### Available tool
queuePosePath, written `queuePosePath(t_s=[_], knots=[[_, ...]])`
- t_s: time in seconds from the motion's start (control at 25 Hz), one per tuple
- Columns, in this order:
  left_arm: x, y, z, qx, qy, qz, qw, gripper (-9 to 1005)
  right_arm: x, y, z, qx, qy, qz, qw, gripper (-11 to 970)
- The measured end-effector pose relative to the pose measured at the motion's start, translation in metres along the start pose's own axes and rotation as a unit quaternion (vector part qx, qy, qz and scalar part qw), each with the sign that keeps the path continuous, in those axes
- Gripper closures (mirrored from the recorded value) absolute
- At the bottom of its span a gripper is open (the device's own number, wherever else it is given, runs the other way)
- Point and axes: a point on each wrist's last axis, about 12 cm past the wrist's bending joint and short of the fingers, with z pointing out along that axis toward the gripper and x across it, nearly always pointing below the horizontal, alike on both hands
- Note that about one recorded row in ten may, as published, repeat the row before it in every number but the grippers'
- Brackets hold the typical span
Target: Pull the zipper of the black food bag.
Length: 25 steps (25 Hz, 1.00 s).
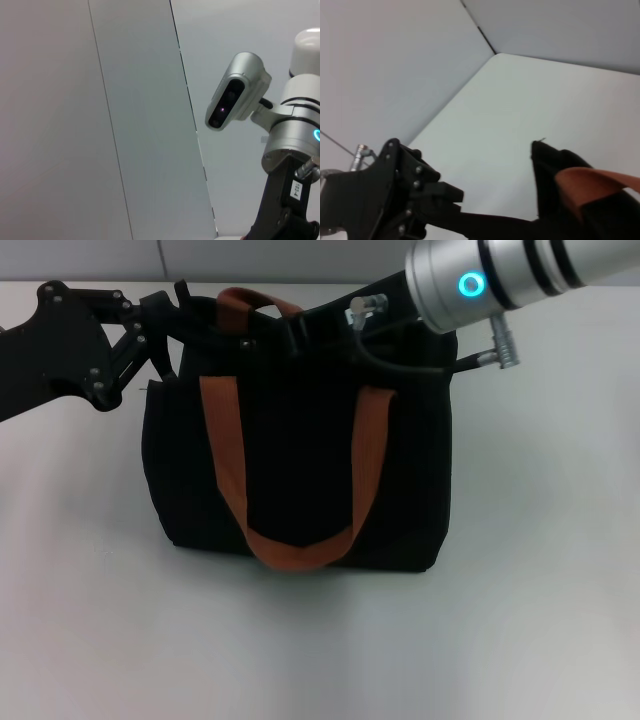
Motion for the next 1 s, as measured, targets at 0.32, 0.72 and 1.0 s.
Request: queuePosePath(t_s=[0.32, 0.72, 1.0], knots=[[0.000, 0.001, 0.000, 0.000, 0.001, 0.001, 1.000, 952, 0.001, 0.006, -0.015, 0.052, 0.017, -0.008, 0.998, 961], [0.000, 0.002, -0.004, -0.010, 0.002, 0.001, 1.000, 952, 0.006, 0.009, -0.035, 0.097, 0.022, -0.010, 0.995, 962], [0.001, 0.001, -0.006, -0.012, 0.003, -0.001, 1.000, 951, 0.018, 0.003, -0.053, 0.118, 0.017, -0.004, 0.993, 963]])
